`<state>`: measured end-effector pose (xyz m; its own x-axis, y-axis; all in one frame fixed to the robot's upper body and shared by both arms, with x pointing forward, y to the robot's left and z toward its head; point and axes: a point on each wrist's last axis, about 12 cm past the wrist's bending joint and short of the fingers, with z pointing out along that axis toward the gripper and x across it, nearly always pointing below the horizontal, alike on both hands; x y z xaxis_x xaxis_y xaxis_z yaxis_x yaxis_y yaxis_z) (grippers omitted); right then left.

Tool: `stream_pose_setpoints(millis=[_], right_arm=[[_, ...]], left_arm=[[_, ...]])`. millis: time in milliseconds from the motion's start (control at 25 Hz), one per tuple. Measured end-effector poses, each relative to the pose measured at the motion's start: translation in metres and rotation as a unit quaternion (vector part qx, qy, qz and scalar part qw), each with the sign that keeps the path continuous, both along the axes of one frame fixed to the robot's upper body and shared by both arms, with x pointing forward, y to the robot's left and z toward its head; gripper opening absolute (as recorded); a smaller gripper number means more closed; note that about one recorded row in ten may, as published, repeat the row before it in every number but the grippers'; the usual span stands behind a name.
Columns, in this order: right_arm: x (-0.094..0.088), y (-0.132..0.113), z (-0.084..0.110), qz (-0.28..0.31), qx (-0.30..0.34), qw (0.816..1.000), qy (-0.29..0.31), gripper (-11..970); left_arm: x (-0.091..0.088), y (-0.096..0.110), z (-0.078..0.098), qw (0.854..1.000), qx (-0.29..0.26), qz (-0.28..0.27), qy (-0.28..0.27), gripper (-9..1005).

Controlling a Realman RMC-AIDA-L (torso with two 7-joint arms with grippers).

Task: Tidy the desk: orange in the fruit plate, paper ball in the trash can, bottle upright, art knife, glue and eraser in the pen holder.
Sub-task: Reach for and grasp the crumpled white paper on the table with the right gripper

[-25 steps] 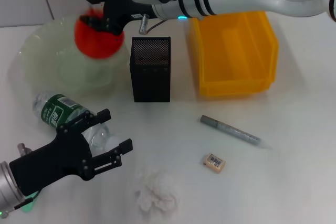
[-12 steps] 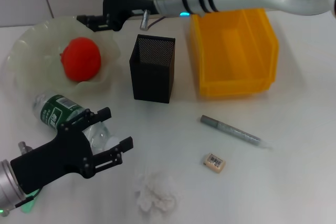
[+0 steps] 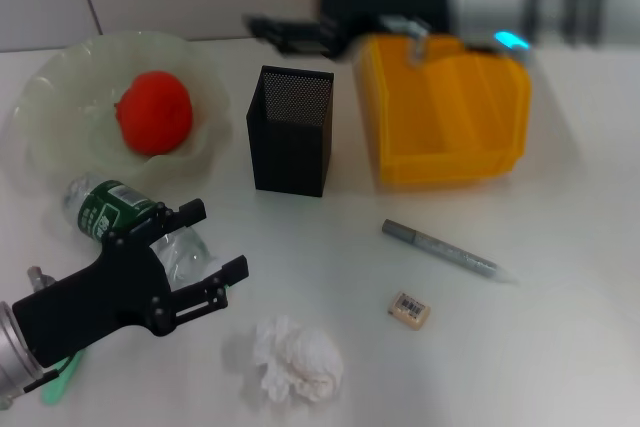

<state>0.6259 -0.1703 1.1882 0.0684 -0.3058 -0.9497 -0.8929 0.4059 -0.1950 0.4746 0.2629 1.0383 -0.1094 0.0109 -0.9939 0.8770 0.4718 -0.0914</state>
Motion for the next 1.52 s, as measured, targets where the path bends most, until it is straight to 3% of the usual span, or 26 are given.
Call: stream_pose_setpoints(millis=[40, 80, 120, 160, 240, 280, 440, 520, 640, 760, 840, 920, 1080, 1120, 1240, 1360, 1520], right_arm=[[-0.020, -0.020, -0.003, 0.003, 0.016, 1.000, 0.016, 664], [-0.020, -0.020, -0.003, 0.003, 0.016, 1.000, 0.016, 664], [-0.046, -0.042, -0.009, 0.012, 0.035, 0.999, 0.029, 664], [-0.046, -0.042, -0.009, 0.012, 0.035, 0.999, 0.029, 664], [-0.075, -0.070, -0.016, 0.007, 0.056, 0.997, 0.042, 665], [-0.075, -0.070, -0.016, 0.007, 0.056, 0.997, 0.042, 665], [-0.110, -0.120, -0.033, -0.021, 0.100, 0.991, 0.081, 665], [-0.121, -0.133, -0.038, -0.015, 0.109, 0.989, 0.098, 664], [-0.133, -0.145, -0.035, 0.008, 0.092, 0.987, 0.130, 672], [-0.133, -0.147, -0.026, 0.008, 0.063, 0.984, 0.164, 698], [-0.127, -0.142, -0.015, 0.000, 0.001, 0.976, 0.218, 715], [-0.124, -0.138, -0.011, 0.002, -0.027, 0.972, 0.235, 732], [-0.105, -0.098, -0.003, 0.045, -0.122, 0.946, 0.297, 768], [-0.105, -0.098, -0.003, 0.045, -0.122, 0.946, 0.297, 777], [-0.094, -0.060, -0.002, 0.080, -0.180, 0.929, 0.315, 786], [-0.088, -0.040, -0.005, 0.084, -0.213, 0.922, 0.311, 786], [-0.084, 0.006, -0.022, 0.095, -0.288, 0.908, 0.290, 785]], left_arm=[[0.000, 0.001, 0.000, 1.000, 0.000, 0.002, -0.002, 812], [0.000, 0.002, 0.000, 1.000, 0.000, 0.004, -0.003, 811], [0.000, 0.003, 0.001, 1.000, 0.000, 0.007, -0.004, 811], [0.000, 0.003, 0.001, 1.000, 0.000, 0.007, -0.004, 811], [0.000, 0.008, 0.002, 1.000, -0.005, 0.017, -0.005, 811], [0.000, 0.008, 0.002, 1.000, -0.005, 0.017, -0.005, 811], [-0.002, 0.012, 0.002, 1.000, -0.011, 0.026, -0.003, 810], [-0.003, 0.013, 0.003, 1.000, -0.015, 0.027, -0.002, 809], [-0.005, 0.016, 0.006, 1.000, -0.024, 0.020, -0.002, 809], [-0.006, 0.020, 0.006, 1.000, -0.025, 0.019, 0.001, 808], [-0.007, 0.025, 0.006, 0.999, -0.024, 0.025, 0.006, 808], [-0.008, 0.026, 0.006, 0.999, -0.023, 0.025, 0.009, 807], [-0.010, 0.027, 0.005, 0.999, -0.022, 0.023, 0.012, 807], [-0.012, 0.027, 0.004, 1.000, -0.019, 0.019, 0.014, 806], [-0.011, 0.024, 0.003, 1.000, -0.016, 0.015, 0.017, 806], [-0.010, 0.021, 0.002, 1.000, -0.014, 0.014, 0.018, 805], [-0.009, 0.018, 0.002, 1.000, -0.013, 0.012, 0.016, 805]])
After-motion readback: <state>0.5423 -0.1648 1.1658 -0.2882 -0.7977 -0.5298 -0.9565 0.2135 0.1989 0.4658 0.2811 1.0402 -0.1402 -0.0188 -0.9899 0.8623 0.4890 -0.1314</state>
